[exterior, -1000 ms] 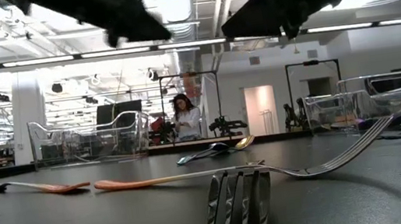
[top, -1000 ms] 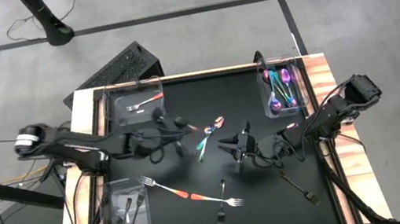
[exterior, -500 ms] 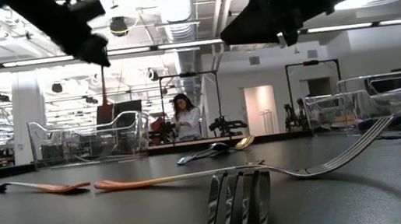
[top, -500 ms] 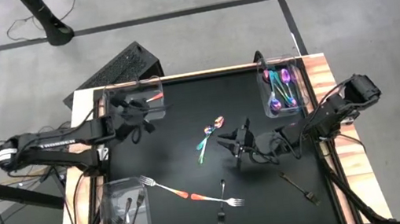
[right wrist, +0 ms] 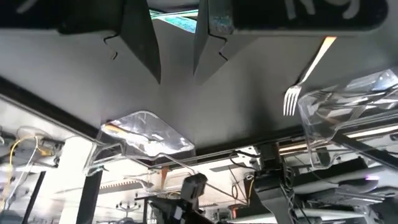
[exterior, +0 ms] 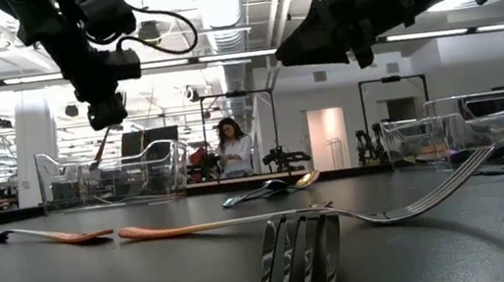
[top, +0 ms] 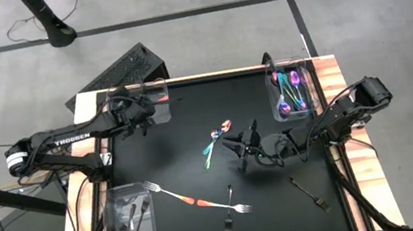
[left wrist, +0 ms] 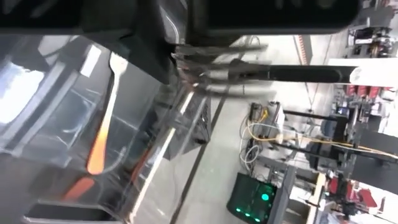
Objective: Sort silverware by color (type)
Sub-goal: Put the orange fork into the top left transparent bin
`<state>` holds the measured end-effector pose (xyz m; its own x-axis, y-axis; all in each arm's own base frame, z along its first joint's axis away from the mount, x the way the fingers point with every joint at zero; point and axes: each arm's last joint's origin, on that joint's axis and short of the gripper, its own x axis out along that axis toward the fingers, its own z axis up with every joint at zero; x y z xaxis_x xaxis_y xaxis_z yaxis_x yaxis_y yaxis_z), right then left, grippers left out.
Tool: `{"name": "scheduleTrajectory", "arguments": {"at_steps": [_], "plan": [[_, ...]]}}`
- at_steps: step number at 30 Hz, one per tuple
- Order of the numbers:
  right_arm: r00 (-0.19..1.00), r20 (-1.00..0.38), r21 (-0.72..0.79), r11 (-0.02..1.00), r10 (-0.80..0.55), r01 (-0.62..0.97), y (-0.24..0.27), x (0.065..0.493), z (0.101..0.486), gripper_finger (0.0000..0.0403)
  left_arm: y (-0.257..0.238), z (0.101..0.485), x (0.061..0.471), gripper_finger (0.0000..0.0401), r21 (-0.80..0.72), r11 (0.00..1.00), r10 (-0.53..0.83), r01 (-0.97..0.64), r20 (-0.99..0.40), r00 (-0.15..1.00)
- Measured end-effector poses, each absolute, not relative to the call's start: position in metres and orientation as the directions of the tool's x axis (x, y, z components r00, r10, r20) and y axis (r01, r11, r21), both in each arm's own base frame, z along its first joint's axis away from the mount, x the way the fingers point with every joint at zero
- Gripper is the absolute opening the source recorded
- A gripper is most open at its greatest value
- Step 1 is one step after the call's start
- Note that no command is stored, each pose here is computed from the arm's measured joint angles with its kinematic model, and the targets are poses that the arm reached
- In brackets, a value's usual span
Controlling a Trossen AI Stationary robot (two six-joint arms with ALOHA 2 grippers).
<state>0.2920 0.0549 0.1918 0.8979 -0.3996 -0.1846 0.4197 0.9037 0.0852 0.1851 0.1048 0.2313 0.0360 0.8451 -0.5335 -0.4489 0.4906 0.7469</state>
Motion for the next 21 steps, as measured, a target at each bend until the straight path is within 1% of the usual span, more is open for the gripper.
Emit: {"name": "scheduleTrajectory", "arguments": {"at_steps": [3, 7, 11, 15, 19, 21], "plan": [[0.897, -0.215, 0.113, 0.902, -0.387, 0.417, 0.051, 0.292, 0.189, 0.0118, 0.104, 0.230, 0.183, 0.0075, 0.742, 0.495, 0.838, -0.451, -0.546, 0.021], [0.915, -0.242, 0.162, 0.917, -0.322, 0.366, 0.048, 0.296, 0.184, 0.0118, 0.104, 0.230, 0.181, 0.0140, 0.750, 0.434, 0.858, -0.498, -0.514, -0.026], [0.923, -0.247, 0.170, 0.924, -0.295, 0.342, 0.050, 0.302, 0.172, 0.0118, 0.103, 0.230, 0.180, 0.0184, 0.767, 0.410, 0.867, -0.495, -0.495, -0.049], [0.925, -0.272, 0.166, 0.934, -0.266, 0.317, 0.053, 0.314, 0.159, 0.0118, 0.102, 0.230, 0.180, 0.0199, 0.788, 0.426, 0.868, -0.445, -0.495, -0.046], [0.925, -0.281, 0.164, 0.937, -0.254, 0.307, 0.057, 0.332, 0.151, 0.0118, 0.103, 0.230, 0.179, 0.0196, 0.825, 0.433, 0.873, -0.364, -0.484, -0.058], [0.930, -0.279, 0.167, 0.942, -0.239, 0.292, 0.059, 0.342, 0.149, 0.0118, 0.103, 0.230, 0.180, 0.0191, 0.822, 0.438, 0.871, -0.363, -0.488, -0.053]]}}
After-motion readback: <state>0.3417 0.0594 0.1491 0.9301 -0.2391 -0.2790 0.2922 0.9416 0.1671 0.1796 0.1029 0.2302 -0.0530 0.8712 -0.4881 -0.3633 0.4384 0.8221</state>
